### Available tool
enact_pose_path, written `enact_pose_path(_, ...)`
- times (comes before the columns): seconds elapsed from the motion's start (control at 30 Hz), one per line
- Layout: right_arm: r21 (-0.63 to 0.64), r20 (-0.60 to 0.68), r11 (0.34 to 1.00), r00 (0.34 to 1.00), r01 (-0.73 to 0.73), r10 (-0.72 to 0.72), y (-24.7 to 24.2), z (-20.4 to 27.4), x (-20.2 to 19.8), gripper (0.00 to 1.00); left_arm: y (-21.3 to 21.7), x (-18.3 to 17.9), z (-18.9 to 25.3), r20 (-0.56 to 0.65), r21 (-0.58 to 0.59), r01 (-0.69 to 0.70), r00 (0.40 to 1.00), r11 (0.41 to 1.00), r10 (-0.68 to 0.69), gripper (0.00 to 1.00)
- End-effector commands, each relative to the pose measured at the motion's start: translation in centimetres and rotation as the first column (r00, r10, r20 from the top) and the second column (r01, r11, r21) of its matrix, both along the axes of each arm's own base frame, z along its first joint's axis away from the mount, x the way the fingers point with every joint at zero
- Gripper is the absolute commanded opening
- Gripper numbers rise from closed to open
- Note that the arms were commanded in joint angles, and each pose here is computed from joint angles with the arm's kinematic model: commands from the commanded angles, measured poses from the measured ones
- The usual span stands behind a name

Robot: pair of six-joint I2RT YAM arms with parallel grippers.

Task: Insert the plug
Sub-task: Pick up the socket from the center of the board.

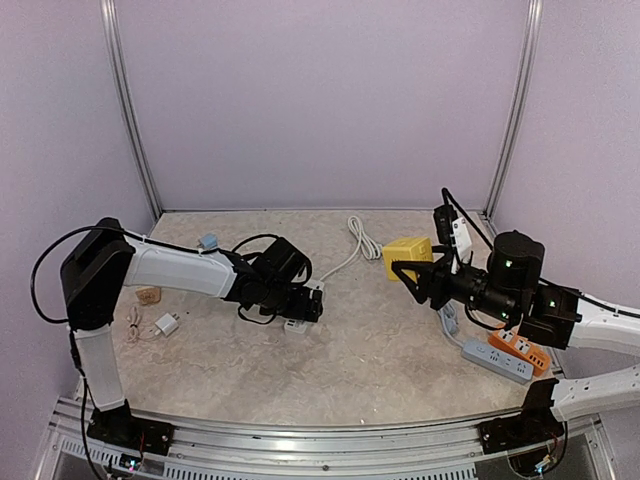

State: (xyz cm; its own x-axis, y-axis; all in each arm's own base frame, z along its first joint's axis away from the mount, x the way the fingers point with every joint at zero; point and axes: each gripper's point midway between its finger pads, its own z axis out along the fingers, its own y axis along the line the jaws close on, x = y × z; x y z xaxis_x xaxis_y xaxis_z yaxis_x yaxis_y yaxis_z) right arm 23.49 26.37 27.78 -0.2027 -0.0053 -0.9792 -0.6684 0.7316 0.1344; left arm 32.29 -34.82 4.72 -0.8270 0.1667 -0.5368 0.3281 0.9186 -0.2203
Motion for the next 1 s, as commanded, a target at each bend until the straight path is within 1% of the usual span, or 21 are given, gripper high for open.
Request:
enact_pose_path(0.0,0.052,0.022,0.998,0.999,0.028,-0.029,-0.8,1.8,0.2,0.00,-1.5,0.5,-0.5,0.014,0.001,0.079,0.997,0.997,-0.079,0.93)
enact_pose_path(0.17,0.054,0.020,0.998,0.999,0.040,-0.041,-1.1,1.7,0.2,0.00,-2.2,0.5,-1.6,0.004,0.010,0.130,0.991,0.991,-0.130,0.83)
enact_pose_path(0.23,0.059,0.018,0.997,0.999,0.043,-0.044,-1.1,1.8,0.2,0.00,-2.4,0.4,-1.8,-0.001,0.008,0.144,0.990,0.990,-0.144,0.77)
enact_pose_path(0.33,0.064,0.018,0.997,0.999,0.048,-0.049,-1.3,1.8,0.2,0.00,-2.8,0.2,-2.2,-0.007,0.007,0.162,0.987,0.987,-0.162,0.67)
enact_pose_path(0.43,0.062,0.017,0.996,0.998,0.059,-0.061,-1.5,1.8,0.3,0.00,-3.1,0.2,-2.5,-0.010,0.005,0.179,0.984,0.984,-0.179,0.53)
enact_pose_path(0.5,0.065,0.016,0.996,0.998,0.058,-0.059,-1.5,1.9,0.2,0.00,-3.4,0.2,-2.5,-0.006,0.008,0.194,0.981,0.981,-0.194,0.47)
enact_pose_path(0.6,0.070,0.014,0.996,0.998,0.059,-0.060,-1.5,1.9,0.2,0.00,-4.5,-0.3,-2.5,-0.002,-0.012,0.239,0.971,0.971,-0.239,0.44)
enact_pose_path(0.73,0.036,-0.008,0.995,0.996,0.090,-0.089,-1.7,1.2,0.7,0.00,-6.1,-1.2,-2.2,0.016,-0.021,0.296,0.955,0.955,-0.296,0.44)
enact_pose_path(0.87,-0.016,-0.071,0.991,0.989,0.130,-0.131,-1.6,0.0,1.5,0.00,-7.6,-1.7,-2.5,0.055,0.062,0.340,0.938,0.939,-0.343,0.44)
enact_pose_path(0.97,-0.073,-0.141,0.985,0.977,0.153,-0.162,-1.3,-1.3,2.1,0.00,-8.8,-2.5,-2.7,0.076,0.093,0.383,0.918,0.919,-0.390,0.44)
